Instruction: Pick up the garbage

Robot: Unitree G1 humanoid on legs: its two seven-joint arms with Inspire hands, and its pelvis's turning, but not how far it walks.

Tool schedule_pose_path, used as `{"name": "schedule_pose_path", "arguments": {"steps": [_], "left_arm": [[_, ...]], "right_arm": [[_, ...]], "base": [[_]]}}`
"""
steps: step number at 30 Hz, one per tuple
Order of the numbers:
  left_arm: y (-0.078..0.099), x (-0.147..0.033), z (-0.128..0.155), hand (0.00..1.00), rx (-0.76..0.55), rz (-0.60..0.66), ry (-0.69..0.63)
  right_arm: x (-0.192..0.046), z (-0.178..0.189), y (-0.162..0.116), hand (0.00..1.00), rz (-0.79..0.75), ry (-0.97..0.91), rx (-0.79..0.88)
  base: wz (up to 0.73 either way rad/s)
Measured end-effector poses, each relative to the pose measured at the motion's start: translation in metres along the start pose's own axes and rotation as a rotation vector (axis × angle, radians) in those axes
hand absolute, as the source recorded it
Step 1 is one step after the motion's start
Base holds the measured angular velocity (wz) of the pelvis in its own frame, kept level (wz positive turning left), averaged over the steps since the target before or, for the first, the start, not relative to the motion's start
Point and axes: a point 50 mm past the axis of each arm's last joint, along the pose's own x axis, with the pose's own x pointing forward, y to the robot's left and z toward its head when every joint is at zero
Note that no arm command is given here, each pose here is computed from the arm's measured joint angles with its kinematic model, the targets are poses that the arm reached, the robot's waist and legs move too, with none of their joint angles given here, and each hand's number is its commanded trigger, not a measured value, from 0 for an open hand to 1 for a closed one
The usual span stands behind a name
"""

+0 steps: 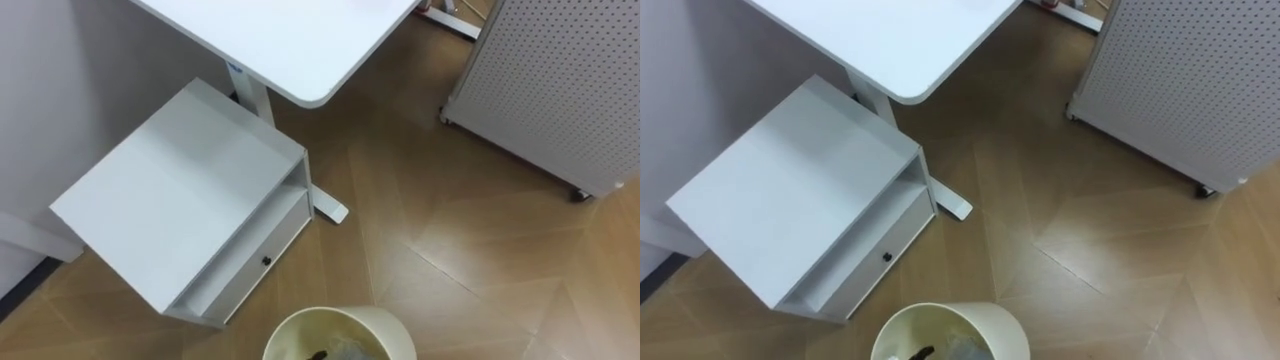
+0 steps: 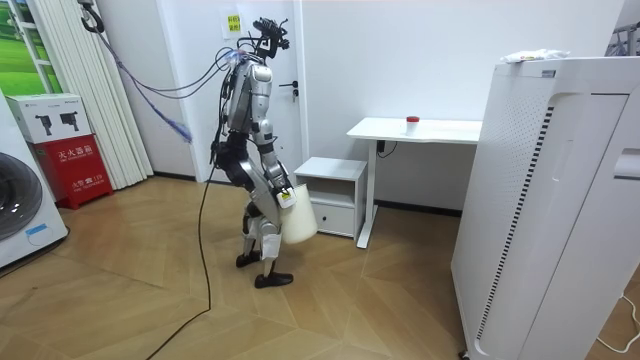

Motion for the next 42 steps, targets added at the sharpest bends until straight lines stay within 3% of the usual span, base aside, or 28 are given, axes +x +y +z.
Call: {"name": "schedule_pose_path", "arguments": {"steps": [13, 26, 34, 42], "left_arm": [[0.015, 0.001, 0.009, 0.0, 0.032, 0.055, -0.046], [0.052, -0.015, 0.058, 0.0, 0.163, 0.189, -0.332], [0.06, -0.021, 0.053, 0.0, 0.105, 0.274, -0.334], [0.092, -0.041, 0.059, 0.0, 0.032, 0.495, -0.411]], "right_arm": [[-0.004, -0.008, -0.013, 1.0, -0.028, 0.035, 0.016], [-0.022, -0.037, -0.041, 1.0, -0.109, 0.071, 0.17], [-0.032, -0.057, -0.039, 1.0, -0.112, 0.093, 0.183], [-0.032, -0.057, -0.039, 1.0, -0.087, 0.096, 0.153]], "base": [[-0.01], [0.0], [-0.32], [-0.44]]}}
